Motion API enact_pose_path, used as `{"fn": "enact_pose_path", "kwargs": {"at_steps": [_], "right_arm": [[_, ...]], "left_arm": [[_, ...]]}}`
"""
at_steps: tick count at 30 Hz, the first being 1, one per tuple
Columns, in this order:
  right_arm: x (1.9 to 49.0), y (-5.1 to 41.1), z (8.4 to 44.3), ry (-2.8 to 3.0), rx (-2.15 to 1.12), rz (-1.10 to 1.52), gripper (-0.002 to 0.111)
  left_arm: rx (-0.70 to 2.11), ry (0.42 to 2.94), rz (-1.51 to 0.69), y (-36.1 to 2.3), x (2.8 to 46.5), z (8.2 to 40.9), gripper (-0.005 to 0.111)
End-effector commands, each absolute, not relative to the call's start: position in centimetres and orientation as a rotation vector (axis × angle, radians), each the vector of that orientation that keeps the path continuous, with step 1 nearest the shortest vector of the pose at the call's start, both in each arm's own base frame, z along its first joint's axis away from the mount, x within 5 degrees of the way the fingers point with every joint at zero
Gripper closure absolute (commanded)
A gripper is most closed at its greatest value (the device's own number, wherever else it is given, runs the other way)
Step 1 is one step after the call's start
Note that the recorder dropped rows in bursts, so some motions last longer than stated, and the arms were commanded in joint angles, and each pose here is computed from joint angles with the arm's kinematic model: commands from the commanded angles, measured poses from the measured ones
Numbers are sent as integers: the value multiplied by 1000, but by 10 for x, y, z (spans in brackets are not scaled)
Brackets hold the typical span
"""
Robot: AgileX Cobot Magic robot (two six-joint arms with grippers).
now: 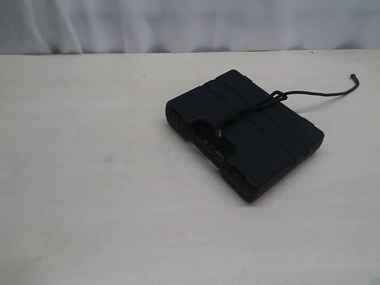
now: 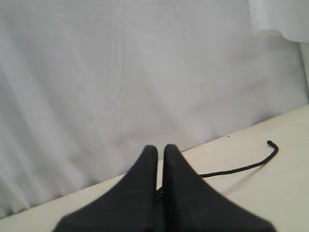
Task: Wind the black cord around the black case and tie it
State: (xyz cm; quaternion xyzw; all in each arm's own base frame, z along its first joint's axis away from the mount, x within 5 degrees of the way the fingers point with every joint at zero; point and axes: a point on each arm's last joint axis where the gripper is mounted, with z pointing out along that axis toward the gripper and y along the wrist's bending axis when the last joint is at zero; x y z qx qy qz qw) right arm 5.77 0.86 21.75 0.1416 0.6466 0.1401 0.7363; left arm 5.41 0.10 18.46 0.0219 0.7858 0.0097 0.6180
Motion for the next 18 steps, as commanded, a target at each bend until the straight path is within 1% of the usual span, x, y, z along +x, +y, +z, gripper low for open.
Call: {"fn": "enact_pose_path", "kwargs": {"at_steps": [1,3,9,14,18], "right_arm": [[57,18,215,1464,97,230,104],[58,18,209,1527,82,208,104],[58,5,199,1622,244,129,104],[55,-13,202,1577,329,-100,104],[54,-18,209,1503,318,-180,104]], "left_arm": [[47,1790,21,1,54,185,107],[47,1790,21,1,54,185,107],[48,1789,23,1,54,186,107],[48,1789,23,1,54,186,107],[48,1789,23,1,54,186,107]]}}
